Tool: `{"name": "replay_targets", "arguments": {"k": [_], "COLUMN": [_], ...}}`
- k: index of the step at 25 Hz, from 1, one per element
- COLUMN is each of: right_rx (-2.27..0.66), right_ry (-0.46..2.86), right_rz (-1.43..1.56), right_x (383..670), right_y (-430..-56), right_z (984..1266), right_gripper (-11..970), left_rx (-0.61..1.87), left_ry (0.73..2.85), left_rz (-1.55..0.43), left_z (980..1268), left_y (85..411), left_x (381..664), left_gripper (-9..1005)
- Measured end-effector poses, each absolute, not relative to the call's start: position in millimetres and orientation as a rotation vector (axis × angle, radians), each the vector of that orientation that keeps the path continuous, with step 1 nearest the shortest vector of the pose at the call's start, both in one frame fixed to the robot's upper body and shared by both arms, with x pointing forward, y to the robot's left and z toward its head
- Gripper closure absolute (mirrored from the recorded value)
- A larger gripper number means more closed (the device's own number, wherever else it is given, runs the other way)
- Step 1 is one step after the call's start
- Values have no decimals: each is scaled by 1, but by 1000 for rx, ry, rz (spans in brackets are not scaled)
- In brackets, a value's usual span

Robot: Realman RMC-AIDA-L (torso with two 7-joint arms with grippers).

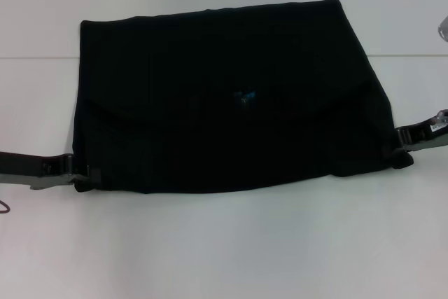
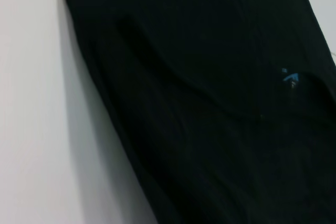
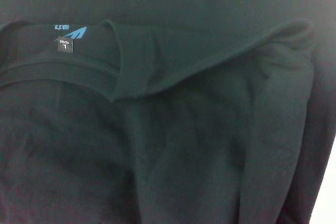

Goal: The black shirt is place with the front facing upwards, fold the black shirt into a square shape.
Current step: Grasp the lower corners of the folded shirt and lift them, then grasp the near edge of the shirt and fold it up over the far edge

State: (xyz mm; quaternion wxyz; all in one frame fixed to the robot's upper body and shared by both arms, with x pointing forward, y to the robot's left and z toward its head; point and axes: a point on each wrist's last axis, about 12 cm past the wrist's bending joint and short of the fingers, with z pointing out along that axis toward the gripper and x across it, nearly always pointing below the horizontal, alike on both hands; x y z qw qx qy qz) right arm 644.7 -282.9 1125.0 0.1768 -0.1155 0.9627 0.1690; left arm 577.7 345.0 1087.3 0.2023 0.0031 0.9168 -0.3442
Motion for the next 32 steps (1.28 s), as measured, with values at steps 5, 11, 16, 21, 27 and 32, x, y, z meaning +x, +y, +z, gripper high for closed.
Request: {"name": "replay_targets", "arguments": {"k": [5, 11, 16, 21, 27, 32], "right_rx": [-345, -445, -591, -760, -812, -621], "right_ry": [2735, 2797, 2890, 2937, 2891, 2739], "right_rz": [509, 595, 733, 922, 1057, 1142], "right_x": [643, 625, 593, 557, 541, 557], "right_y": [-290, -309, -329, -332, -330, -334], "right_z": [1131, 1141, 1136, 1120, 1112, 1128], "right_gripper": [800, 913, 914, 913, 902, 891], "left_rx": [36, 170, 344, 525, 459, 236], "left_ry": [2572, 2629, 2714, 2756, 2721, 2586], "left_rz": [-984, -1119, -1314, -1485, -1508, -1438], "left_z": [1090, 1102, 1112, 1113, 1111, 1121], "left_y": [344, 343, 343, 339, 342, 355], "left_x": [577, 565, 541, 517, 515, 535], "left_gripper": [915, 912, 909, 906, 903, 900]}}
